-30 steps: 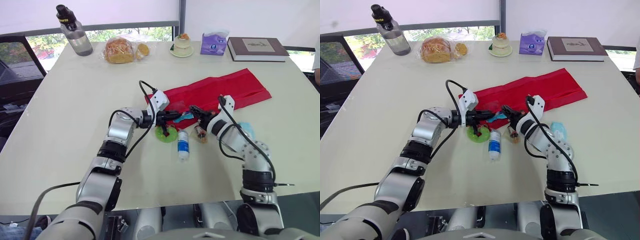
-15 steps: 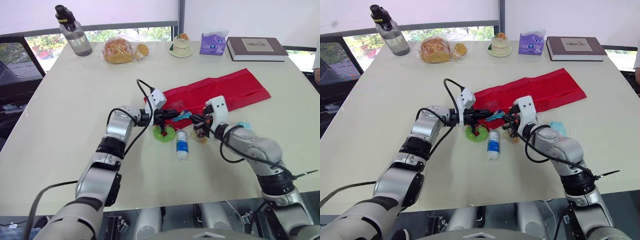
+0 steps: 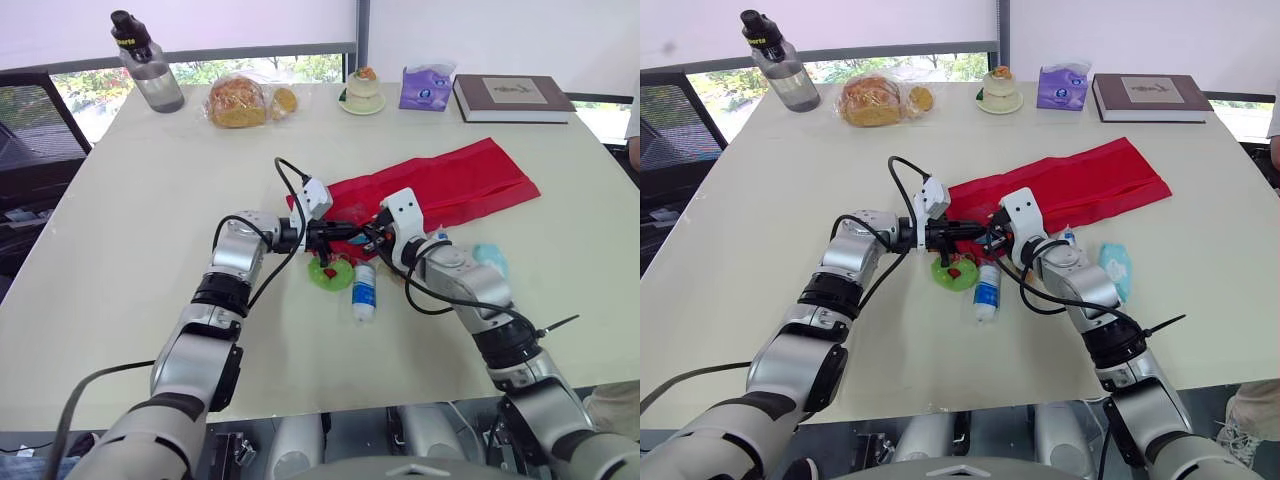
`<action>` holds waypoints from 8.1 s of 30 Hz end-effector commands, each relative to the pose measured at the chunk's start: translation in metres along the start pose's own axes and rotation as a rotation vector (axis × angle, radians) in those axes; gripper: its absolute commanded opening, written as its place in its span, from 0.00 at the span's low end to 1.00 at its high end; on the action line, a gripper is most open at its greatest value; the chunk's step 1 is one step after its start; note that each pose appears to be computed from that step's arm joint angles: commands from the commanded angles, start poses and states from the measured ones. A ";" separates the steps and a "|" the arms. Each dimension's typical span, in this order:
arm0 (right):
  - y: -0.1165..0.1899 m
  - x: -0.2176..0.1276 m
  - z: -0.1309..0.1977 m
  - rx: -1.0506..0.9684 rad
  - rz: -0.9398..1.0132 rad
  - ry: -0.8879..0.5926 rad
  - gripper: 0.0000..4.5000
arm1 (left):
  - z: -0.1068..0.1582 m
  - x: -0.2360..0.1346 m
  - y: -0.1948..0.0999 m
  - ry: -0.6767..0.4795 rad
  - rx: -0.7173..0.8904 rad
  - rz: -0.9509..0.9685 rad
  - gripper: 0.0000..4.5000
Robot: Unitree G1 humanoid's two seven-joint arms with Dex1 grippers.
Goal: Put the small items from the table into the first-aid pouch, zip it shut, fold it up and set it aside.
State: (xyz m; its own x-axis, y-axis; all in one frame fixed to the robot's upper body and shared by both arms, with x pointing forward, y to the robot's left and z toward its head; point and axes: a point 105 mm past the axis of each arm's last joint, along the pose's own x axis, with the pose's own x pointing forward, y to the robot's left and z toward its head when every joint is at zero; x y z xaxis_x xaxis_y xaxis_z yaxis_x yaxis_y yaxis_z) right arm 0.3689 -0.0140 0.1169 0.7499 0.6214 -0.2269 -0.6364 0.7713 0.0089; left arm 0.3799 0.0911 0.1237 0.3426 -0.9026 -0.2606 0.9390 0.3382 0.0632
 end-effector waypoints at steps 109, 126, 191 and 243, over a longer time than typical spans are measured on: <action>-0.019 -0.244 0.059 -0.237 0.234 -0.253 1.00 | 0.012 -0.139 0.048 0.275 0.132 0.117 0.99; 0.004 -0.237 0.068 -0.241 0.185 -0.298 1.00 | 0.030 -0.018 0.044 0.244 0.343 0.082 0.99; 0.025 -0.165 0.004 -0.134 0.283 0.018 1.00 | 0.015 0.009 0.035 0.222 0.336 0.063 0.01; 0.042 -0.088 -0.015 -0.740 0.472 0.339 0.23 | 0.016 0.005 0.036 0.206 0.332 0.076 0.00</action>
State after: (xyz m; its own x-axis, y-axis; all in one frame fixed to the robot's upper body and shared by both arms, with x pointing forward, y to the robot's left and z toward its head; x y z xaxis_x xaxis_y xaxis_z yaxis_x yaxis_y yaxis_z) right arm 0.2757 -0.0423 0.1127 0.3681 0.6582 -0.6568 -0.9110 0.1141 -0.3962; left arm 0.4136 0.0983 0.1248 0.4189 -0.7782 -0.4679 0.8952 0.2678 0.3561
